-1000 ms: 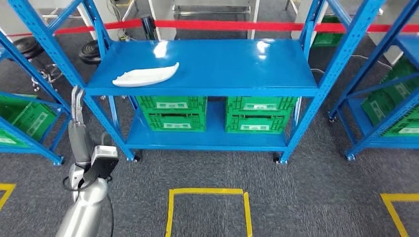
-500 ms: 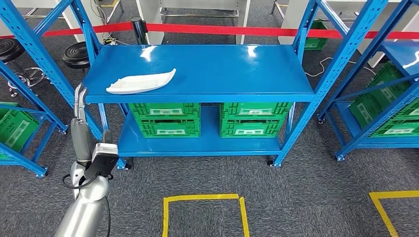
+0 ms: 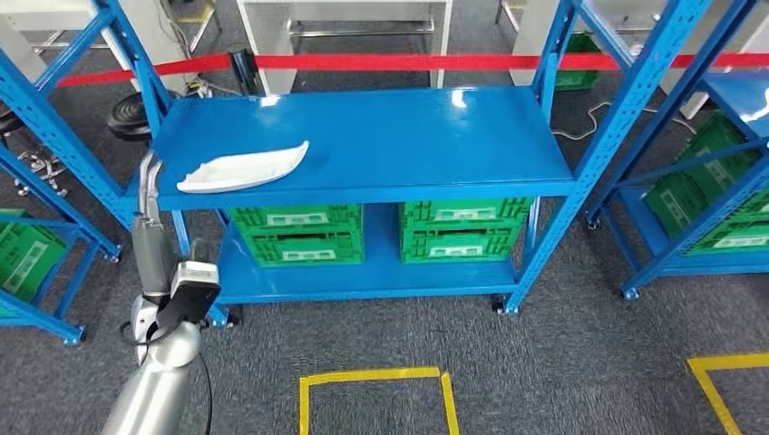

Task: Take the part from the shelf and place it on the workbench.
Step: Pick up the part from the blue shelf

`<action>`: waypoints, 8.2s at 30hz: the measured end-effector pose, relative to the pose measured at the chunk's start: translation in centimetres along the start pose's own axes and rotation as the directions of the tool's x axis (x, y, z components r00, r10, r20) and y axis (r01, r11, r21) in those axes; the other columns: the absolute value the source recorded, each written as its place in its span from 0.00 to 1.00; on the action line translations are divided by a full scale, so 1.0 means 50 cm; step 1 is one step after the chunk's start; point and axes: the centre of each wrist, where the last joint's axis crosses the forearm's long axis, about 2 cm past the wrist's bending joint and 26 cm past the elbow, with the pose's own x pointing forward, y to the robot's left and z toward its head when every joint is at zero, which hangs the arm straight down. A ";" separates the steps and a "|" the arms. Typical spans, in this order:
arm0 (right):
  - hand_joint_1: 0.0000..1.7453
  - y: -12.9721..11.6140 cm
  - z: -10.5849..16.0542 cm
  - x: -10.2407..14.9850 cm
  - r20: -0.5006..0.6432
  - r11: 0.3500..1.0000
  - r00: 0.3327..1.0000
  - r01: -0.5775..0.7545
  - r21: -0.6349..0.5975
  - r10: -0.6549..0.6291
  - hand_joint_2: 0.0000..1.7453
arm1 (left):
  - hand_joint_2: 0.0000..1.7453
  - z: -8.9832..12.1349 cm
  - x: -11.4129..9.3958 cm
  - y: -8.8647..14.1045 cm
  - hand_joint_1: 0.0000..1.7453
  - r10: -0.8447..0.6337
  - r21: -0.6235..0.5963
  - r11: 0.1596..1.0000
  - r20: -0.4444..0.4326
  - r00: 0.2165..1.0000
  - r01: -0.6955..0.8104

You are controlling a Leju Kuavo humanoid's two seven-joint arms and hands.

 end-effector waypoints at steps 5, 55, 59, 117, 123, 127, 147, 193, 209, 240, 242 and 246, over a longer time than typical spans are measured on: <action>0.00 0.001 0.000 0.001 0.001 1.000 1.000 0.003 0.004 -0.003 0.00 | 0.00 -0.002 -0.001 0.001 0.00 -0.002 0.000 1.000 0.002 1.000 0.002; 0.00 0.014 0.005 -0.011 -0.008 0.999 1.000 0.030 0.030 -0.029 0.00 | 0.00 -0.008 -0.004 -0.002 0.00 0.005 -0.067 0.998 0.001 1.000 -0.005; 0.00 0.015 0.005 -0.010 -0.007 0.999 0.999 0.034 0.031 -0.034 0.00 | 0.00 -0.015 -0.001 -0.003 0.00 0.008 -0.063 0.998 0.009 1.000 -0.007; 0.00 0.024 0.010 -0.019 -0.027 1.000 0.999 0.025 -0.015 -0.025 0.00 | 1.00 0.101 -0.089 0.012 0.00 -0.278 -0.554 0.829 -0.286 0.917 0.078; 0.00 0.023 0.010 -0.020 -0.050 0.999 0.998 0.032 -0.034 -0.033 0.00 | 1.00 0.127 -0.113 0.028 0.00 -0.160 -0.545 0.835 -0.376 0.913 -0.078; 0.00 0.023 0.010 -0.019 -0.057 0.999 0.998 0.034 -0.034 -0.036 0.00 | 1.00 0.134 -0.130 0.027 0.00 -0.133 -0.552 0.823 -0.417 0.899 -0.134; 0.00 0.023 0.009 -0.019 -0.043 0.999 0.998 0.037 -0.033 -0.038 0.00 | 1.00 0.127 -0.160 0.018 0.00 -0.279 -0.598 0.801 -0.408 0.869 -0.024; 0.00 0.023 0.009 -0.019 -0.044 0.999 0.998 0.036 -0.023 -0.037 0.00 | 1.00 0.137 -0.162 0.012 1.00 -0.658 -0.674 0.644 -0.247 0.711 0.362; 0.00 0.023 0.009 -0.018 0.005 0.999 0.999 0.034 -0.019 -0.034 0.00 | 1.00 0.153 -0.176 0.017 1.00 -0.949 -0.730 0.245 -0.047 0.310 0.638; 0.00 0.021 0.008 -0.017 -0.003 1.000 1.000 0.024 -0.009 -0.024 0.00 | 1.00 0.156 -0.159 0.022 1.00 -0.922 -0.555 0.308 0.026 0.386 0.772; 0.00 0.020 0.008 -0.018 -0.011 1.000 1.000 0.019 -0.009 -0.019 0.00 | 1.00 0.142 -0.117 0.015 1.00 -0.803 -0.452 0.525 0.019 0.596 0.722; 0.00 0.020 0.008 -0.017 -0.010 1.000 1.000 0.007 -0.004 -0.007 0.00 | 1.00 0.115 -0.036 0.022 1.00 -0.427 -0.248 0.865 0.092 0.899 0.436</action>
